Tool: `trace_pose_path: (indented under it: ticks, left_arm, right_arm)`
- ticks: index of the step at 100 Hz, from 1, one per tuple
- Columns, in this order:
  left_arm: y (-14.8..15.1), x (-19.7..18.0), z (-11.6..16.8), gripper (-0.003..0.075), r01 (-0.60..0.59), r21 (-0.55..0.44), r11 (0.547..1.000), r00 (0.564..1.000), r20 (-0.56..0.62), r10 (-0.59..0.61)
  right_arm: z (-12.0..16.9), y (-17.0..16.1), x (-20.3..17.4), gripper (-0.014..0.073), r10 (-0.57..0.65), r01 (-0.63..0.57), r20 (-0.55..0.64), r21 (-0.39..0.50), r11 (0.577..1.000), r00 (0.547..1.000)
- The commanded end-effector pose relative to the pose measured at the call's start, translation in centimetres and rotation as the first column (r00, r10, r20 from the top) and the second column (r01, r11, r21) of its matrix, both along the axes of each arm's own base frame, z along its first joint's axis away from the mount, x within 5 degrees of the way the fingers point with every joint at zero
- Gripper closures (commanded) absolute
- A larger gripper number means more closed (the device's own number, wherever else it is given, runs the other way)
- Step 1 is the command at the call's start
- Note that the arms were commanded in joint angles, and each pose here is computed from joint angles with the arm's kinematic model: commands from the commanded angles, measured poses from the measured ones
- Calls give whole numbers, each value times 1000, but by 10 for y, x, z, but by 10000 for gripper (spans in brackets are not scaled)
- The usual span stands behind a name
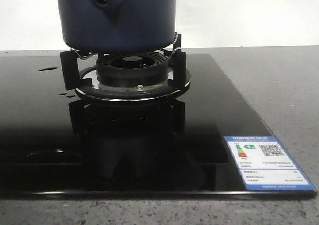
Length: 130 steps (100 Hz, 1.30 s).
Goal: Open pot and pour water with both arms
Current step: 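Bring the cup above the saucepan rim beside the raised lid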
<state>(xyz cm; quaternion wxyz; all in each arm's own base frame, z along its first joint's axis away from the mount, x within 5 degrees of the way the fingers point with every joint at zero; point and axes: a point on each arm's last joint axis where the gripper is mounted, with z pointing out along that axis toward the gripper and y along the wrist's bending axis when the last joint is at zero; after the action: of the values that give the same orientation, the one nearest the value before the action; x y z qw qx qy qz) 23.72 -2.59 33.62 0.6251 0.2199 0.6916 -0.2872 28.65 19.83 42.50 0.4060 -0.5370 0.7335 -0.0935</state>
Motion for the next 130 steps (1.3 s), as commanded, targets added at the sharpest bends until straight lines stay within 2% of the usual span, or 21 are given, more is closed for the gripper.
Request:
trace_pose_path:
  ticks: [1, 45, 130]
  left_arm:
    - [-3, -4, 26, 472, 19, -117, 993, 995, 96, -8]
    - [-3, -4, 26, 472, 17, -117, 993, 995, 95, -6]
    - [-3, -4, 26, 471, 17, -117, 993, 995, 95, -6]
  right_arm:
    - [32, -6, -8, 309, 15, -20, 161, 29, 999, 987]
    - [29, -7, -3, 309, 9, -7, 177, -11, 1000, 984]
    - [30, -8, -2, 312, 6, -1, 196, -27, 1000, 981]
